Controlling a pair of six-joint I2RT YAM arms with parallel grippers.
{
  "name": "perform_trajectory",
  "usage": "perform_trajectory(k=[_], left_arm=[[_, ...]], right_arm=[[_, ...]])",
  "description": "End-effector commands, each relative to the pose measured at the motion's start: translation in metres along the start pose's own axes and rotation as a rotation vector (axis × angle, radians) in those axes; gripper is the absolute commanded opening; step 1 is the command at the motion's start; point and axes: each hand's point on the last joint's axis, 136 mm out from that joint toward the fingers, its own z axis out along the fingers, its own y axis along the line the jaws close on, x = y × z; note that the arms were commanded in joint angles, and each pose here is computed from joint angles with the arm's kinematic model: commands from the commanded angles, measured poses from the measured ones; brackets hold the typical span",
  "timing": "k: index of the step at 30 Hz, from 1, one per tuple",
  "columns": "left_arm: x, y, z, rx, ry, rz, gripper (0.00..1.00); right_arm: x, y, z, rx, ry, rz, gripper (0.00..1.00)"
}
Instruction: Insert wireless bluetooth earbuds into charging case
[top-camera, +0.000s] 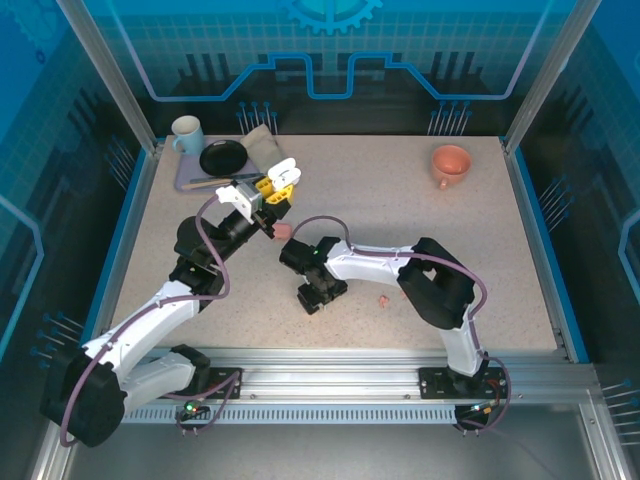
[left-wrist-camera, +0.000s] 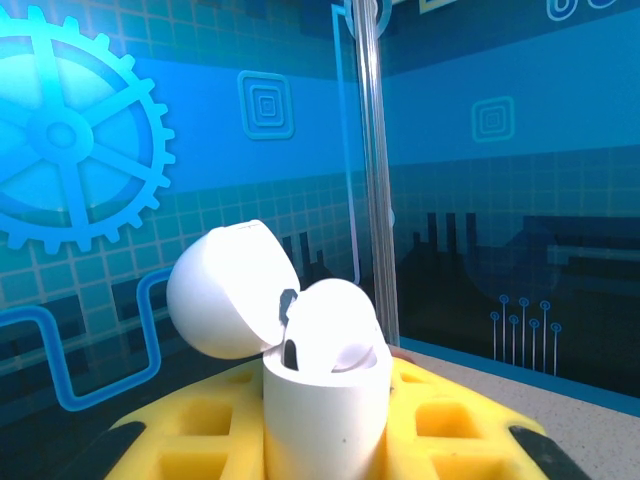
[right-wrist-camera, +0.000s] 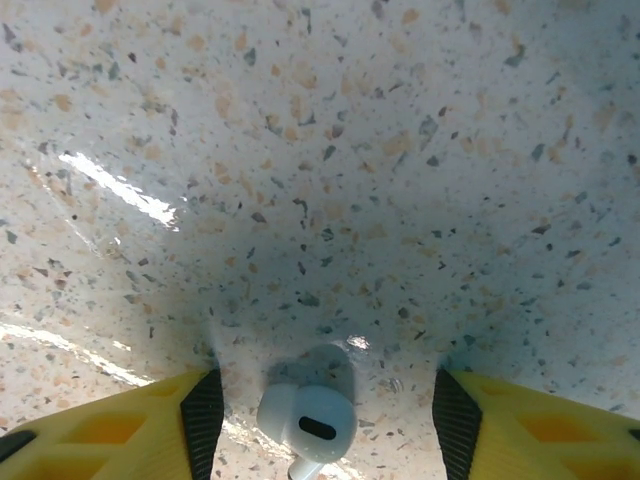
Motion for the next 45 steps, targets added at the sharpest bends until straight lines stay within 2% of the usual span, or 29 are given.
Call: perform_trajectory(k=[1,8,11,17,22,31,34,45], left_arm=[[-0.007,0.005,-0.001,-0.023,-0.026,0.028,0.00],[-0.007,0.005,-0.001,-0.025,-0.026,0.025,0.00],[-0.007,0.005,-0.001,-0.028,-0.027,0.022,0.00],[-0.008,0.006,-0.002,-0.031,-0.027,0.022,0.00],[-0.008,0.006,-0.002,-0.032,-0.027,0.022,0.00],[-0.010,0.007,-0.002,-0.035,-0.029,0.023,0.00],[-0.010,0.006,-0.002,-0.032,-0.029,0.022,0.00],[-0.011,0.006,0.000,-0.028,-0.027,0.019,0.00]], right_arm=[[0.004,0.001,0.005,0.028,0.031,-0.031,0.59],[0.005,0.000,0.007,0.036,0.037,-0.032,0.54],[0.005,0.000,0.008,0.037,0.040,-0.032,0.50],[0.009,-0.001,0.007,0.046,0.048,-0.023,0.49],[0.013,-0.002,0.008,0.047,0.055,-0.017,0.40],[0.019,-0.004,0.004,0.052,0.052,-0.009,0.39],[0.021,-0.005,0.004,0.054,0.052,-0.007,0.35],[0.016,-0.017,-0.009,0.089,0.000,0.023,0.30]])
